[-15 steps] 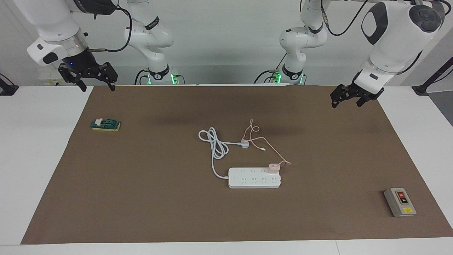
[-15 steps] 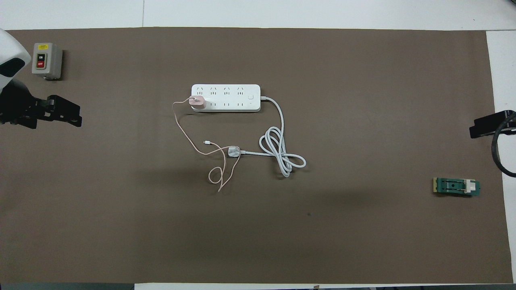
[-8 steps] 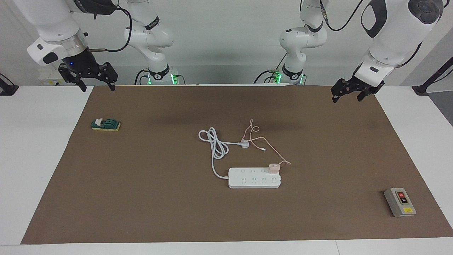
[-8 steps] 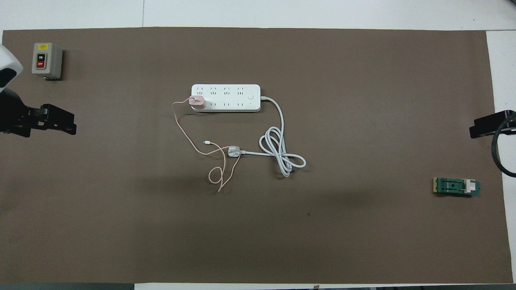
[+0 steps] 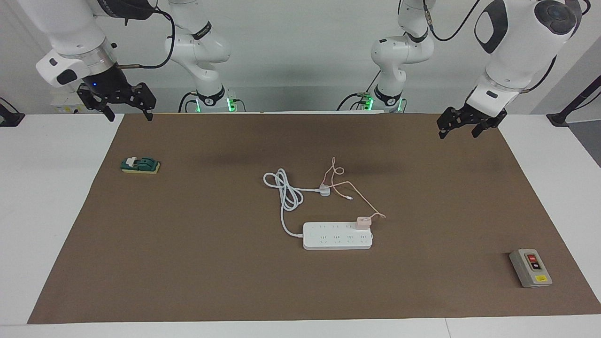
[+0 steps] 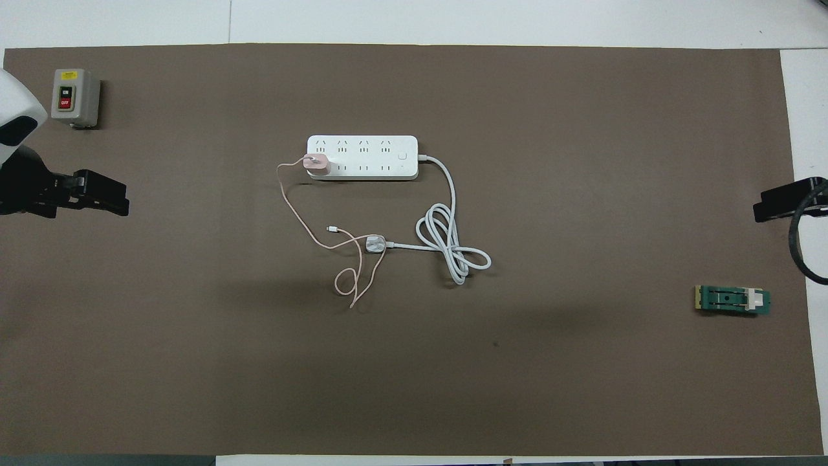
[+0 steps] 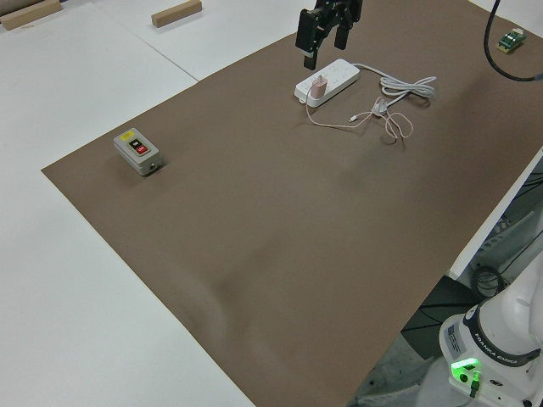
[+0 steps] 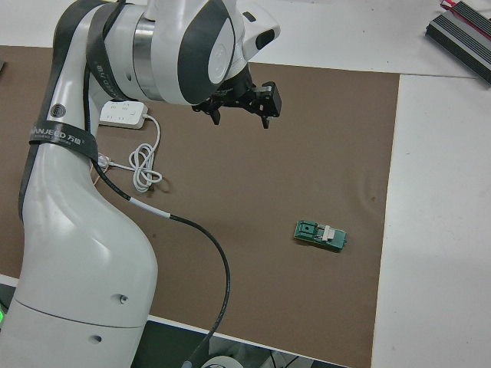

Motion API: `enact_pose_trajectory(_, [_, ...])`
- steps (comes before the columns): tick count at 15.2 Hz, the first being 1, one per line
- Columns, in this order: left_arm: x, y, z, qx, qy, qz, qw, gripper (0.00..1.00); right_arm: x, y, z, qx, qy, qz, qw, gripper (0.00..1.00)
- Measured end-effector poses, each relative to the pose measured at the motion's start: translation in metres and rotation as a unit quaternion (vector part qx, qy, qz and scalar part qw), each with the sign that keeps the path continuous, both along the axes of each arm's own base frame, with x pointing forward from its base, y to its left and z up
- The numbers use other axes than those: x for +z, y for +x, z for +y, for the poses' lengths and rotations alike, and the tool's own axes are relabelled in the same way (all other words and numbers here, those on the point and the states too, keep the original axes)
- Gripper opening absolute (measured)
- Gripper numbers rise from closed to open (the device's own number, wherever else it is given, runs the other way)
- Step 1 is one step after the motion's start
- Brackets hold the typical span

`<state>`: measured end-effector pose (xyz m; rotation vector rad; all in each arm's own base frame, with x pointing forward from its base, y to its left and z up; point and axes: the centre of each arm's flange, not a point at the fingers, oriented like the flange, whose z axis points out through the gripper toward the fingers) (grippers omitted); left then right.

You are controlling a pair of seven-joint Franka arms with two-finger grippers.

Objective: Plug charger into power strip

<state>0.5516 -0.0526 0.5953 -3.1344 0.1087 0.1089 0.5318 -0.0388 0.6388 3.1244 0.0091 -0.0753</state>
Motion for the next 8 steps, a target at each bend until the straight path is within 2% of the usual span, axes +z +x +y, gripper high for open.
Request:
enact_pose_trajectory(3, [0.0018, 0.0024, 0.0011, -0.004, -0.001, -0.01, 1.0, 1.0, 0.0, 0.0, 0.0, 0.0, 0.0, 0.0, 1.0, 1.0])
enact_pose_trajectory(8, [0.0019, 0.003, 0.0012, -0.004, -0.002, -0.013, 1.0, 1.0, 0.0, 0.0, 0.0, 0.0, 0.0, 0.0, 1.0, 1.0])
